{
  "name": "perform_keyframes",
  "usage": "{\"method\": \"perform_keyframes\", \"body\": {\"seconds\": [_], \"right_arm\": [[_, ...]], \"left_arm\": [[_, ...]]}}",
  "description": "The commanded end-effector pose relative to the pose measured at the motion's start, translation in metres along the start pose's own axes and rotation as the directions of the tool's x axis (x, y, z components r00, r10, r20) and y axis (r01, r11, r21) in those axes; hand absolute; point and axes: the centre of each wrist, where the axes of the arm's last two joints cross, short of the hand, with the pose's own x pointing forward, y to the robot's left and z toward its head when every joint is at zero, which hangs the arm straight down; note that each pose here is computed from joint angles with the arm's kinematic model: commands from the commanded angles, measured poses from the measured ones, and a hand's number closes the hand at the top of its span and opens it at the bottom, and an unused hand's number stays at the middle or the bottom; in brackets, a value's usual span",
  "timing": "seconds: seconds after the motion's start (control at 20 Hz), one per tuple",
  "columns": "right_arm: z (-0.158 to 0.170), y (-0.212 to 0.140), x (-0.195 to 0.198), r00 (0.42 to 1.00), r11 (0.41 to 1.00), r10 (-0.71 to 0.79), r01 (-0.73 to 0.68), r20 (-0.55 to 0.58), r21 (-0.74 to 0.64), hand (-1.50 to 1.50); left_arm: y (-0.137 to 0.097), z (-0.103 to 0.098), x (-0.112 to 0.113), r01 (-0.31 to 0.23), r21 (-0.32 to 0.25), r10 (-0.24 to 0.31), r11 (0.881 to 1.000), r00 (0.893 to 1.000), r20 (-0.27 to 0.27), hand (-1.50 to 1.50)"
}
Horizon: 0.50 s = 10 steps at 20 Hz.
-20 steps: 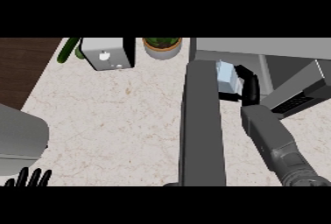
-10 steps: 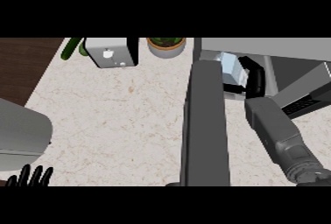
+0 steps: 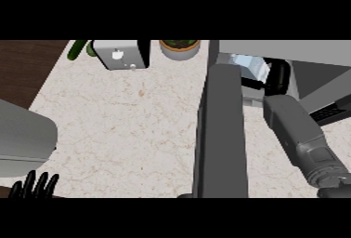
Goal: Pick up the milk, place it into the microwave and close the microwave
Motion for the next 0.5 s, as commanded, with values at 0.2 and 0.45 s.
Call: {"method": "perform_keyframes", "body": {"seconds": [0.2,0.45], "right_arm": [[-0.009,-0.001,0.006,0.992,0.984,0.126,-0.122,0.021,-0.130,1.50],[0.030,-0.044,-0.058,0.867,0.873,0.444,-0.475,-0.228,-0.108,-1.50]], "left_arm": [[0.004,-0.008,0.000,-0.012,-0.035,0.012,0.999,1.000,-0.002,-1.50],[0.004,-0.009,-0.001,0.010,-0.032,-0.010,0.999,1.000,0.005,-1.50]]}}
